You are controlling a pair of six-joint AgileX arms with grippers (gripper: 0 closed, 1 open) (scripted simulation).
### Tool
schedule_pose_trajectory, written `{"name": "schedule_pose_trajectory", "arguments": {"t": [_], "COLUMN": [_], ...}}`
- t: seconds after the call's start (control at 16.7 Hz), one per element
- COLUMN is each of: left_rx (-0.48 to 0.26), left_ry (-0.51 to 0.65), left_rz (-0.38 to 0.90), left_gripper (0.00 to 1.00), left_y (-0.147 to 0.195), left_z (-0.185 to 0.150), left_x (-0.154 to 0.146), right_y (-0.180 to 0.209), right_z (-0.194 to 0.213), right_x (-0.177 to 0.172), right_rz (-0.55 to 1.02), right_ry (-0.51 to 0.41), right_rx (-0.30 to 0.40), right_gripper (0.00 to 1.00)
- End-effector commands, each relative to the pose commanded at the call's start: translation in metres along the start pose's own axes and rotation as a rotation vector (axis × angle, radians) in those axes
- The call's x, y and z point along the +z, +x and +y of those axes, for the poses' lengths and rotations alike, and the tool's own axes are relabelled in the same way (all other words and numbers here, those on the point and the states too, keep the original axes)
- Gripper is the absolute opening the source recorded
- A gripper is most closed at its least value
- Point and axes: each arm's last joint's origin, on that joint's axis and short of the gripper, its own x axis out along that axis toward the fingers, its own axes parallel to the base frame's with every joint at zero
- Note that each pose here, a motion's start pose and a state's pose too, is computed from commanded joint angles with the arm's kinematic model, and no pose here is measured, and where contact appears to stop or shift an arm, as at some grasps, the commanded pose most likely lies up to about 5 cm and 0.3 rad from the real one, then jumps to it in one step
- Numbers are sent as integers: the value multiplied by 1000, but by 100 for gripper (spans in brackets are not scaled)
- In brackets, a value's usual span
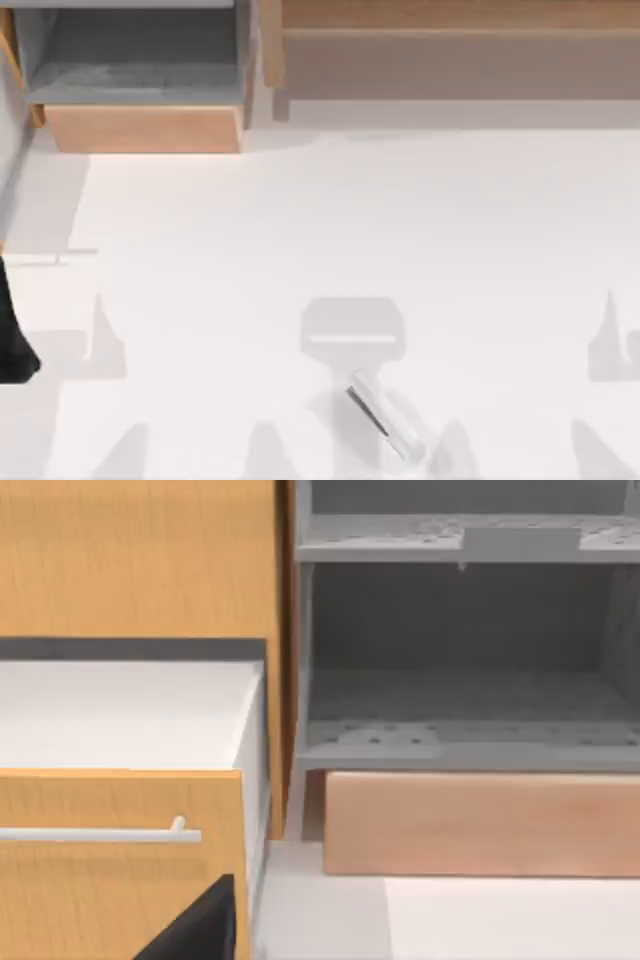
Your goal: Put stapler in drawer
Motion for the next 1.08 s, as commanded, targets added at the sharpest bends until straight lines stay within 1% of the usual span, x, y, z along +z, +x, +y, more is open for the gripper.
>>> {"name": "schedule_pose_trajectory", "arguments": {"t": [0.12, 0.24, 0.36, 0.48, 0.66, 0.84, 0.96, 1.08], "left_rx": [0, -14, -46, -86, -145, -172, -159, -116], "left_ry": [0, -24, -80, -159, -302, -446, -527, -588], "left_rz": [0, 23, 79, 165, 347, 583, 756, 930], "left_gripper": [100, 100, 100, 100, 100, 100, 100, 100], "left_y": [0, 1, 2, 6, 19, 43, 62, 82], "left_z": [0, -2, -5, -11, -25, -49, -73, -104], "left_x": [0, 4, 13, 26, 50, 74, 86, 92], "right_y": [0, 0, 0, 0, 0, 0, 0, 0], "right_z": [0, 0, 0, 0, 0, 0, 0, 0], "right_x": [0, 0, 0, 0, 0, 0, 0, 0], "right_rz": [0, 0, 0, 0, 0, 0, 0, 0], "right_ry": [0, 0, 0, 0, 0, 0, 0, 0], "right_rx": [0, 0, 0, 0, 0, 0, 0, 0], "right_gripper": [100, 100, 100, 100, 100, 100, 100, 100]}}
